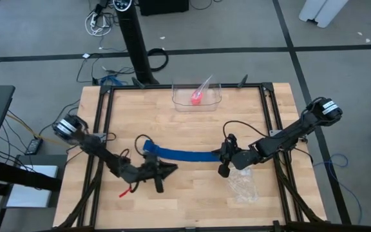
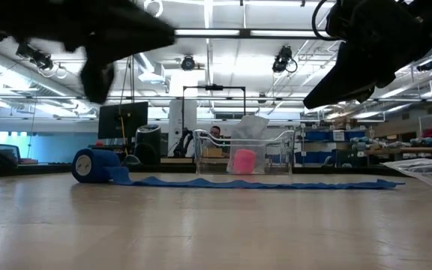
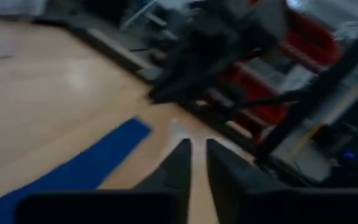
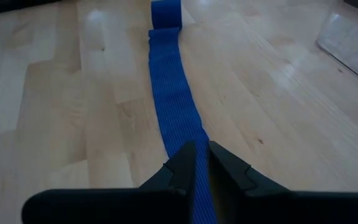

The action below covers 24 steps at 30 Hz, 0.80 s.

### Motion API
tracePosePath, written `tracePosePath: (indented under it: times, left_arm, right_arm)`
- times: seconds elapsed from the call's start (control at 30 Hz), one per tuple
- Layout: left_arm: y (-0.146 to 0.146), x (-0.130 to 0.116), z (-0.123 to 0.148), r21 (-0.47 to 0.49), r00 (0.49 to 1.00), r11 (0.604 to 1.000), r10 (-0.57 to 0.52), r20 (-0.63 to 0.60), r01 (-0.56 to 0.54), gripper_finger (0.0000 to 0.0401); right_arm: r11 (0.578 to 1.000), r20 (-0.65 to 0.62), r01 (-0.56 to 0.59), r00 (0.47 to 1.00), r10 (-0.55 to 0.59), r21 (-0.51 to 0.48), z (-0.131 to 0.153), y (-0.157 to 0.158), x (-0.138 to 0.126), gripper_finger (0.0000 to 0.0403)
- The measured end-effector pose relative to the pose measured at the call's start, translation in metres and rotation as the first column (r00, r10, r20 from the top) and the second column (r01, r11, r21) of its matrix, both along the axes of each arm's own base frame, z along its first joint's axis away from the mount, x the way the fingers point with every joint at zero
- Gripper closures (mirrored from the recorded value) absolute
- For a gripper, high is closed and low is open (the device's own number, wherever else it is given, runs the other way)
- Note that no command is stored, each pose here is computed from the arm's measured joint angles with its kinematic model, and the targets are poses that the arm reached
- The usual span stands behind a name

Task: Roll bandage
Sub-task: Roll the blue bandage

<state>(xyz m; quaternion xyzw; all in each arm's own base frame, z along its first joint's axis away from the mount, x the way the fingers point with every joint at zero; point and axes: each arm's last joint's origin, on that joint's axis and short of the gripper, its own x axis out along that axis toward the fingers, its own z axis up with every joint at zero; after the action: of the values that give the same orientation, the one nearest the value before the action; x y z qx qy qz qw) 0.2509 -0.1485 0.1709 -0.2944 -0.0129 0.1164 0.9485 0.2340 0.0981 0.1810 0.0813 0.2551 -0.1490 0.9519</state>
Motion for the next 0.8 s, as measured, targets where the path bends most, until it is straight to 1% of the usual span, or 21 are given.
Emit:
tracePosePath:
  times: [0.07, 0.1, 0.17, 0.2, 0.27, 0.37, 0.43, 0.57, 0.63, 0.73, 0.8]
  left_arm:
    - [0.005, -0.018, 0.0, -0.063, 0.999, 0.997, 0.037, -0.001, -0.037, 0.0387]
    - [0.006, -0.027, 0.0, -0.108, 0.999, 0.993, 0.047, 0.009, -0.046, 0.0392]
    - [0.009, -0.048, -0.003, -0.192, 0.997, 0.979, 0.073, 0.02, -0.067, 0.0393]
    - [0.009, -0.057, -0.004, -0.247, 0.996, 0.966, 0.085, 0.028, -0.076, 0.0394]
    - [0.008, -0.071, -0.014, -0.322, 0.992, 0.94, 0.124, 0.012, -0.114, 0.0396]
    - [0.003, -0.083, -0.033, -0.389, 0.983, 0.903, 0.18, -0.044, -0.182, 0.0397]
    - [0.002, -0.083, -0.043, -0.416, 0.971, 0.877, 0.226, -0.079, -0.238, 0.0398]
    - [0.0, -0.079, -0.057, -0.446, 0.946, 0.835, 0.293, -0.138, -0.323, 0.0399]
    - [0.0, -0.078, -0.062, -0.436, 0.934, 0.826, 0.32, -0.159, -0.358, 0.0399]
    - [0.001, -0.078, -0.062, -0.362, 0.915, 0.843, 0.334, -0.224, -0.397, 0.04]
    - [0.003, -0.08, -0.058, -0.262, 0.89, 0.869, 0.337, -0.306, -0.419, 0.04]
  right_arm:
    - [1.0, 0.0, -0.001, 1.0, 0.001, -0.001, 0.0, 0.0, 0.0, 0.0362]
    - [1.0, 0.001, -0.001, 1.0, 0.001, 0.0, 0.0, 0.0, 0.0, 0.0362]
    - [1.0, 0.001, -0.004, 1.0, 0.004, 0.001, 0.0, 0.0, 0.0, 0.0362]
    - [1.0, -0.001, -0.007, 1.0, 0.007, 0.003, 0.0, 0.0, 0.0, 0.0362]
    - [1.0, -0.002, -0.012, 1.0, 0.012, 0.007, 0.0, 0.001, 0.0, 0.0362]
    - [1.0, -0.001, -0.015, 1.0, 0.015, 0.01, 0.0, 0.001, 0.0, 0.0362]
    - [1.0, 0.002, -0.015, 1.0, 0.015, 0.011, 0.0, 0.001, 0.0, 0.0362]
    - [1.0, 0.002, -0.015, 1.0, 0.015, 0.012, 0.0, 0.001, 0.0, 0.0362]
    - [1.0, 0.004, -0.016, 1.0, 0.016, 0.012, 0.001, 0.001, 0.0, 0.0362]
    - [1.0, 0.003, -0.017, 1.0, 0.017, 0.012, 0.001, 0.001, 0.0, 0.0362]
    - [1.0, 0.002, -0.019, 1.0, 0.019, 0.009, 0.0, 0.001, 0.0, 0.0362]
